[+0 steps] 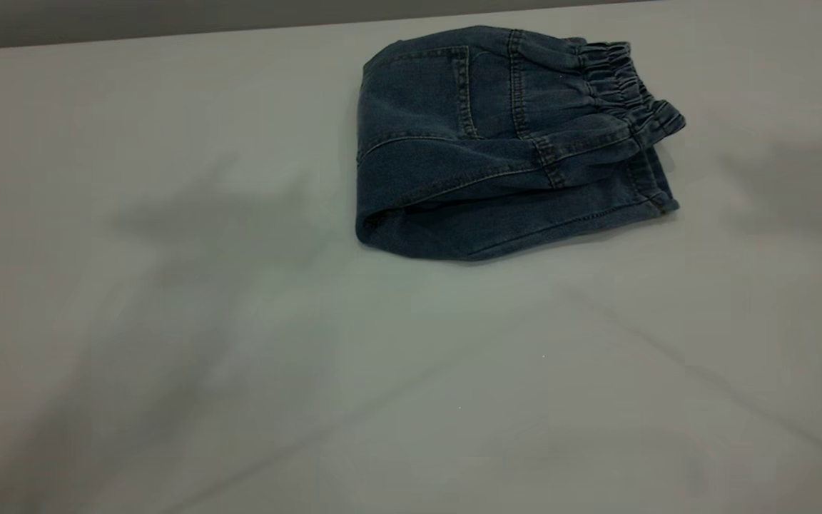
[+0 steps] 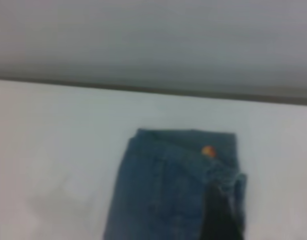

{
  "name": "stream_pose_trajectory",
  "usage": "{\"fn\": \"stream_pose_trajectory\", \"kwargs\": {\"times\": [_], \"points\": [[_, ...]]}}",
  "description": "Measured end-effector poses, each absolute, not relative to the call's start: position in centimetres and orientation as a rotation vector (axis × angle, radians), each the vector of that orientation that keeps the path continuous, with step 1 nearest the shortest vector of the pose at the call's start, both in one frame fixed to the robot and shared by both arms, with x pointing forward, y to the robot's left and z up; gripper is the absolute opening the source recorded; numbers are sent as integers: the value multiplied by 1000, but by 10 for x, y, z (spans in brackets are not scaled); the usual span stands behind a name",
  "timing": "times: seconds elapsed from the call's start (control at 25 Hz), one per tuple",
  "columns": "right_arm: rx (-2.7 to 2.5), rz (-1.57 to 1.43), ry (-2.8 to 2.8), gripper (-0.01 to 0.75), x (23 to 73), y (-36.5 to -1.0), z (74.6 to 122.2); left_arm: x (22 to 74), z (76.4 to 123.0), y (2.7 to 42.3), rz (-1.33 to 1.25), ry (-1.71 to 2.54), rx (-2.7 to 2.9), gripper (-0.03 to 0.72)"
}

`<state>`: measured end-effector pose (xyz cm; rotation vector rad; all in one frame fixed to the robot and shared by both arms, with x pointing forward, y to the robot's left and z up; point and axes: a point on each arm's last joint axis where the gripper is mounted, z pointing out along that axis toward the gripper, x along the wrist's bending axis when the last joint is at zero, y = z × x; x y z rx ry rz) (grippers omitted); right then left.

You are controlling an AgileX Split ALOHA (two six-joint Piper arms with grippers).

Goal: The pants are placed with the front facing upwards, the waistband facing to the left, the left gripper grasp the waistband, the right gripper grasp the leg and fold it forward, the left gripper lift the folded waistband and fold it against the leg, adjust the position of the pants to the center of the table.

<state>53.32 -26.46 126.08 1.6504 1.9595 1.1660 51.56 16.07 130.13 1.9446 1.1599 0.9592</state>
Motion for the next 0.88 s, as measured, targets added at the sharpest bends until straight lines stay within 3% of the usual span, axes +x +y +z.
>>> {"fn": "stream_pose_trajectory", "kwargs": {"times": [0.44, 0.88], "points": [[1565, 1286, 1974, 344, 410, -258, 1259, 409, 1270, 225, 874, 1226, 1987, 560], [1468, 1243, 1916, 344, 293, -263, 1206, 322, 1201, 272, 763, 1221, 2017, 560]]}}
